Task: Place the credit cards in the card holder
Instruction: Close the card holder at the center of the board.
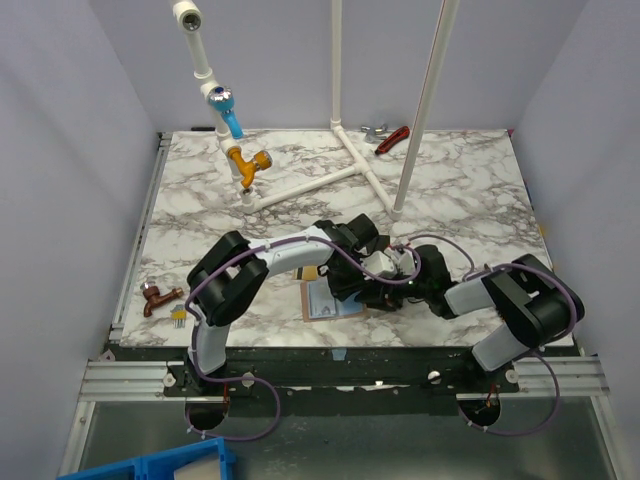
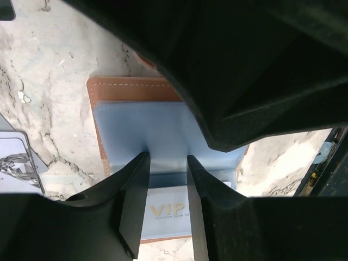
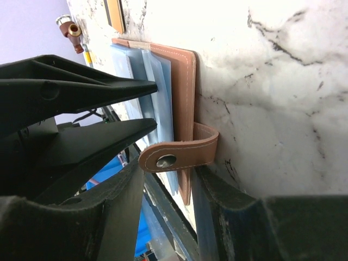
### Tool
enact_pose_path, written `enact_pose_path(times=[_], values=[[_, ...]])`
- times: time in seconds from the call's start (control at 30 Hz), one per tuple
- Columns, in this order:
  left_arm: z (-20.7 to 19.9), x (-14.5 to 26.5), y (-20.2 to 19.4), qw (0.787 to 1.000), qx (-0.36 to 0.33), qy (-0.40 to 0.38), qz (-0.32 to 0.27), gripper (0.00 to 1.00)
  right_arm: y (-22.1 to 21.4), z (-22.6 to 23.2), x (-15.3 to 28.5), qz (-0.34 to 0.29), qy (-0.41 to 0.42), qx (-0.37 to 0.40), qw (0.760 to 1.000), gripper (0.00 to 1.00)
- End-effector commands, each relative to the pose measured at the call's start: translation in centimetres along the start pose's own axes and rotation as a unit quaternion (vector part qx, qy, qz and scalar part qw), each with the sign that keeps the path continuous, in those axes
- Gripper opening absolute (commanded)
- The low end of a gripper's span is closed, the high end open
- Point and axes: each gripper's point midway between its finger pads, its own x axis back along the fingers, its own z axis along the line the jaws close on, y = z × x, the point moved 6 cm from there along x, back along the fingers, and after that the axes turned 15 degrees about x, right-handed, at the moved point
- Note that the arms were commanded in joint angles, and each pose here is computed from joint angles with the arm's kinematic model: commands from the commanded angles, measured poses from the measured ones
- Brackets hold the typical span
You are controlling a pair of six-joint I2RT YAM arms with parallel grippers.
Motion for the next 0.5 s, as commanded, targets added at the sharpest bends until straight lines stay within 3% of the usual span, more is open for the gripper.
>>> enact_pose_path(times=[0.0, 0.17, 0.33, 0.47], values=[[-0.6, -1.3, 0.0, 0.999, 0.022, -0.025, 0.010, 0.35, 1.2, 0.1, -0.7, -0.028, 0.013, 0.006, 1.000, 0.43], [-0.6, -0.7, 0.7, 0.998, 0.045, -0.046, -0.004, 0.35, 0.6, -0.7, -1.3, -0.015, 0.013, -0.021, 1.000, 0.34], [-0.1, 1.9, 1.7, 0.997, 0.055, -0.052, -0.030, 0.36, 0.8, -0.7, -1.0, -0.023, 0.001, -0.020, 1.000, 0.01], [0.7, 6.0, 2.2, 0.995, 0.063, -0.044, -0.061, 0.39, 1.7, 0.3, 0.3, -0.049, -0.036, 0.015, 0.998, 0.01]])
